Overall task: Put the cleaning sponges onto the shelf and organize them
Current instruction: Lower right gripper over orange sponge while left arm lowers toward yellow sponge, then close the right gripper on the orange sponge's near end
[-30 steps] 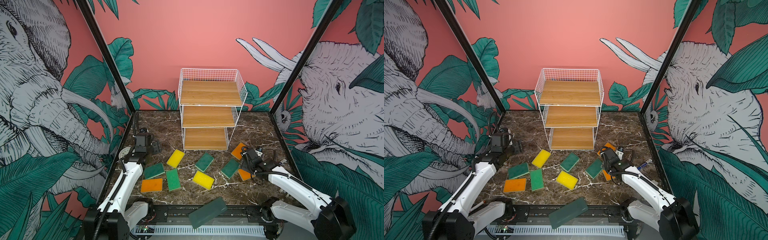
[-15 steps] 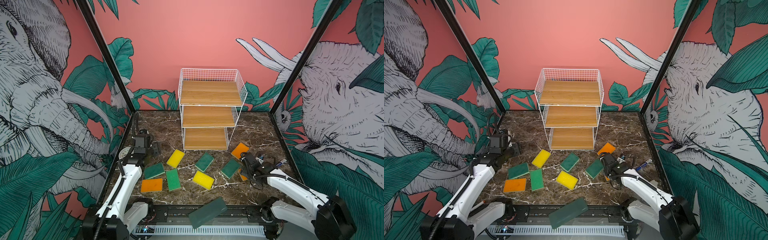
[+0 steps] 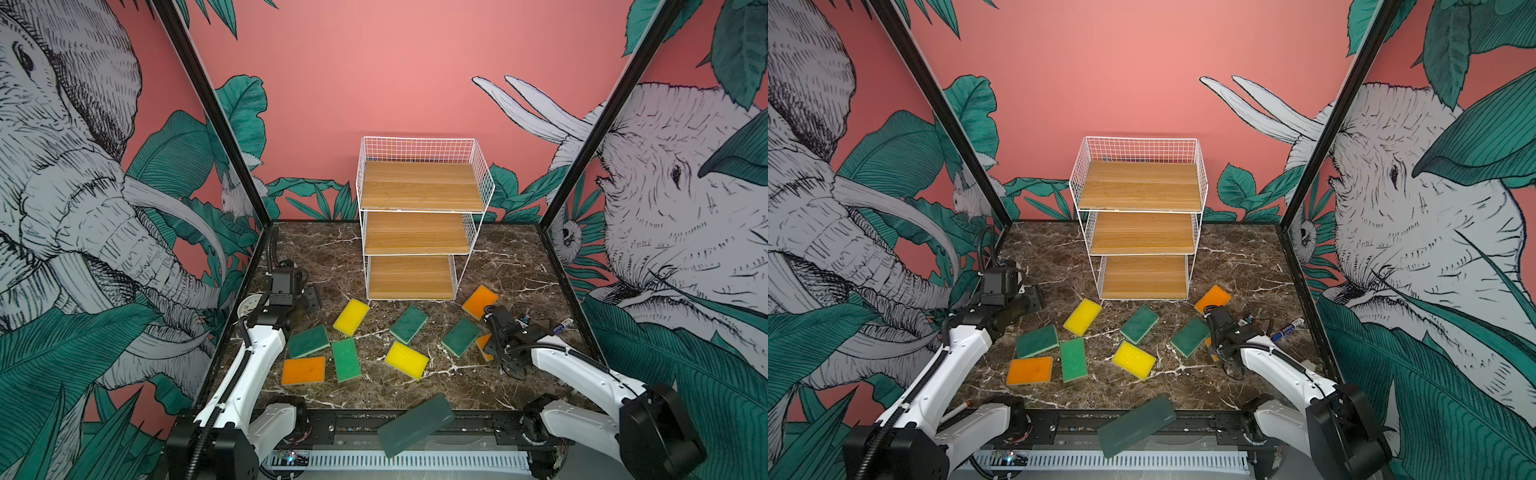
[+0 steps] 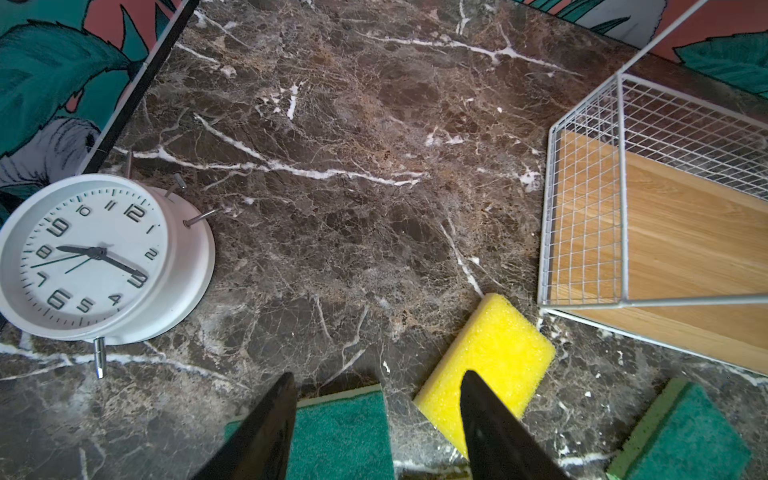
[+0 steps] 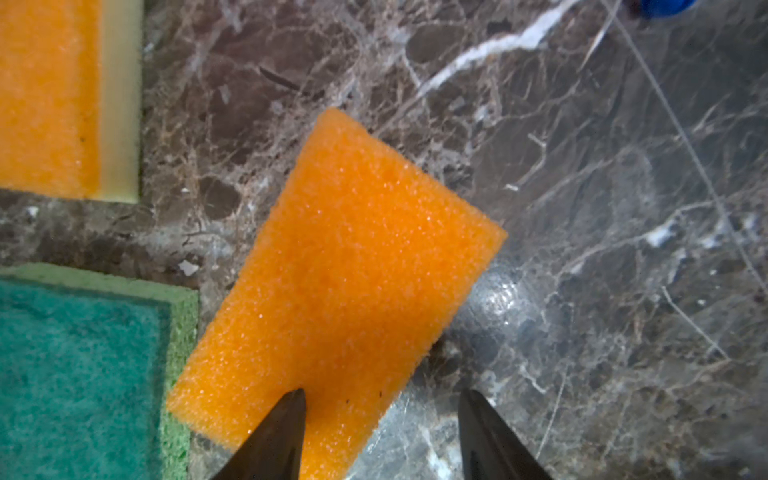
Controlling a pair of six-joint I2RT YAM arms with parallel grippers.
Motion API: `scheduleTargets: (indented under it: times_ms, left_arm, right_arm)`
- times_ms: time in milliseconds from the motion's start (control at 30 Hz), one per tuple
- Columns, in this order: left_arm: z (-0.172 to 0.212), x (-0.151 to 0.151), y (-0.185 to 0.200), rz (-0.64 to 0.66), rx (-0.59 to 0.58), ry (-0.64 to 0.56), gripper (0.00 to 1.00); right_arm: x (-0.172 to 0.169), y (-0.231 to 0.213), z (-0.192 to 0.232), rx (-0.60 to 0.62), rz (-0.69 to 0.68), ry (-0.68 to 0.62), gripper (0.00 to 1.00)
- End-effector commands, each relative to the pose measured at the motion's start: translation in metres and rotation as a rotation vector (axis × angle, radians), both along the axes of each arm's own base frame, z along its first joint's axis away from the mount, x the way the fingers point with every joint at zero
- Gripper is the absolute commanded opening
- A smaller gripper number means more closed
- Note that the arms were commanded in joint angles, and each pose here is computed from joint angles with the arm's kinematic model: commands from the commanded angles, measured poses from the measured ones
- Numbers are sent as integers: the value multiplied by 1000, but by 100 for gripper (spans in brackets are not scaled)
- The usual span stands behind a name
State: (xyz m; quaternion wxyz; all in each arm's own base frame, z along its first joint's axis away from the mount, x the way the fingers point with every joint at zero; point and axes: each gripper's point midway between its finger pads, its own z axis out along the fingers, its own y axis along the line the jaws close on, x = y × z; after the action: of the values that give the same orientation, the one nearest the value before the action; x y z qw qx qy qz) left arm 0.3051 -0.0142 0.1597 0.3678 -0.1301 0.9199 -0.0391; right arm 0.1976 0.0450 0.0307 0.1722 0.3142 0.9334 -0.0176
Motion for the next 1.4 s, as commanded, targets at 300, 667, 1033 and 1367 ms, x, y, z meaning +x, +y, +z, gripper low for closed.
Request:
scheduleTargets:
  times_ms: [300, 667, 1033, 1367]
  left_arm:
    - [7, 1, 5, 68, -25, -4, 61]
    - [9, -4, 12, 101, -7, -2, 59]
    - [9, -4, 9, 99, -31, -11, 59]
    - [14, -6, 8, 64, -9, -14, 65]
  right_arm:
    - [20, -17, 3, -115, 115, 81, 44]
    - [16, -1, -10, -78, 308, 177, 36]
    - [31, -2, 23, -158, 400, 166, 40]
    - [31, 23, 35, -69, 358, 28, 84]
